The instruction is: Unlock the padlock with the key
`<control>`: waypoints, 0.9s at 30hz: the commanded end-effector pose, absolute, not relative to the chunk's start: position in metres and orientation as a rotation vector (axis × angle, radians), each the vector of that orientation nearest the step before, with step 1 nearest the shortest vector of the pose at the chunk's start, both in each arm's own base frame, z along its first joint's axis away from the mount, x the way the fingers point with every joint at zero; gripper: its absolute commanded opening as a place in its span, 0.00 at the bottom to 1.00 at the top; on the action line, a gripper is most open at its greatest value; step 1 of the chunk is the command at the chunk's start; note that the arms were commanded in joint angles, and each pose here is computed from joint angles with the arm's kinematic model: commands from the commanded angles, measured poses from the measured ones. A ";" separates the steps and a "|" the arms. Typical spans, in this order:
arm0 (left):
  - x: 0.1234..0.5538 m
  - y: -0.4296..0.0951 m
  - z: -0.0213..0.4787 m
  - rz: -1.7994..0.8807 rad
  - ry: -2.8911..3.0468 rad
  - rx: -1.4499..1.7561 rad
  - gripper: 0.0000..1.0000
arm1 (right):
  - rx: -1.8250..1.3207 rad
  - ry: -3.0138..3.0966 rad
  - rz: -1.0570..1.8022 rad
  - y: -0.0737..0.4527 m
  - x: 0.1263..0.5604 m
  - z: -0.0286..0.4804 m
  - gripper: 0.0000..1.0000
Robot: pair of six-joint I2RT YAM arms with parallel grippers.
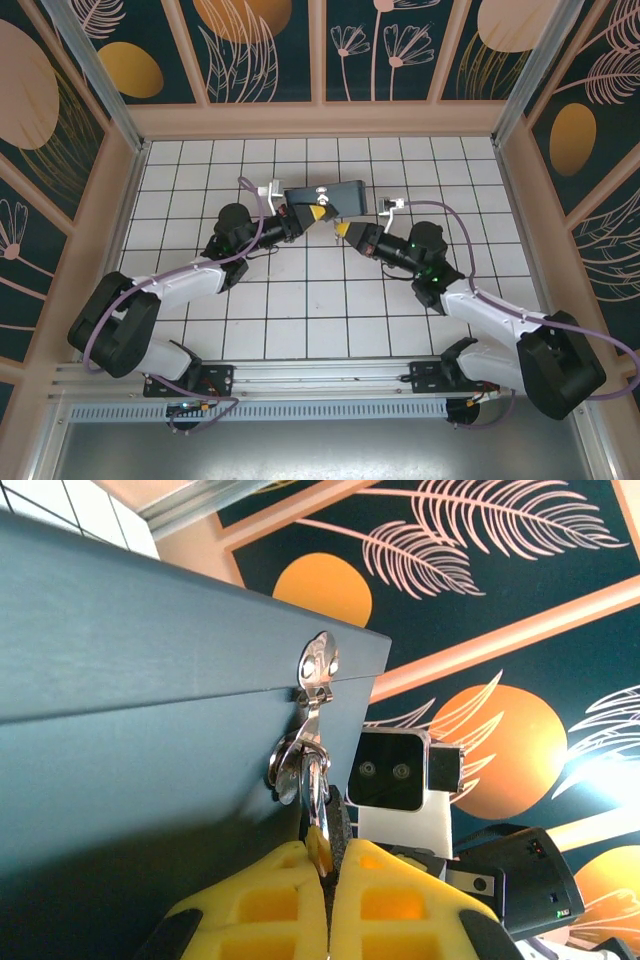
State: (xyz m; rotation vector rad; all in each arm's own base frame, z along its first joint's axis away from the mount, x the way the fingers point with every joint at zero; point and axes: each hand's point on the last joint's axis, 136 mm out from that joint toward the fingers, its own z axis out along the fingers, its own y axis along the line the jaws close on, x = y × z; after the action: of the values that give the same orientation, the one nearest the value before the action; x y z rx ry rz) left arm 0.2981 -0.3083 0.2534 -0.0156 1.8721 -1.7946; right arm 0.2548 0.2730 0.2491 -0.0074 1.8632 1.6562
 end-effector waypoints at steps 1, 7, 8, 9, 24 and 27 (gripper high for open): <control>0.284 -0.317 0.257 -1.815 1.886 0.071 0.00 | -0.161 1.620 1.693 0.282 0.250 0.319 0.00; 0.292 -0.313 0.251 -1.758 1.923 0.009 0.00 | -0.135 1.670 1.554 0.278 0.252 0.313 0.00; 0.293 -0.313 0.250 -1.760 1.929 0.003 0.00 | -0.125 1.658 1.548 0.275 0.251 0.314 0.00; 0.293 -0.314 0.250 -1.769 1.928 0.004 0.00 | -0.127 1.653 1.537 0.274 0.250 0.314 0.00; 0.288 -0.317 0.250 -1.845 1.920 -0.009 0.00 | -0.205 1.502 1.548 0.275 0.240 0.328 0.00; 0.289 -0.316 0.249 -1.833 1.931 -0.016 0.00 | -0.222 1.580 1.404 0.274 0.252 0.316 0.00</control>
State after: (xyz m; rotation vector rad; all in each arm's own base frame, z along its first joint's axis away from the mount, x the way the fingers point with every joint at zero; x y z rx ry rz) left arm 0.2991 -0.3079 0.2579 -0.0594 1.8809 -1.8101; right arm 0.2542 0.2734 0.2532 -0.0900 1.8052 1.4684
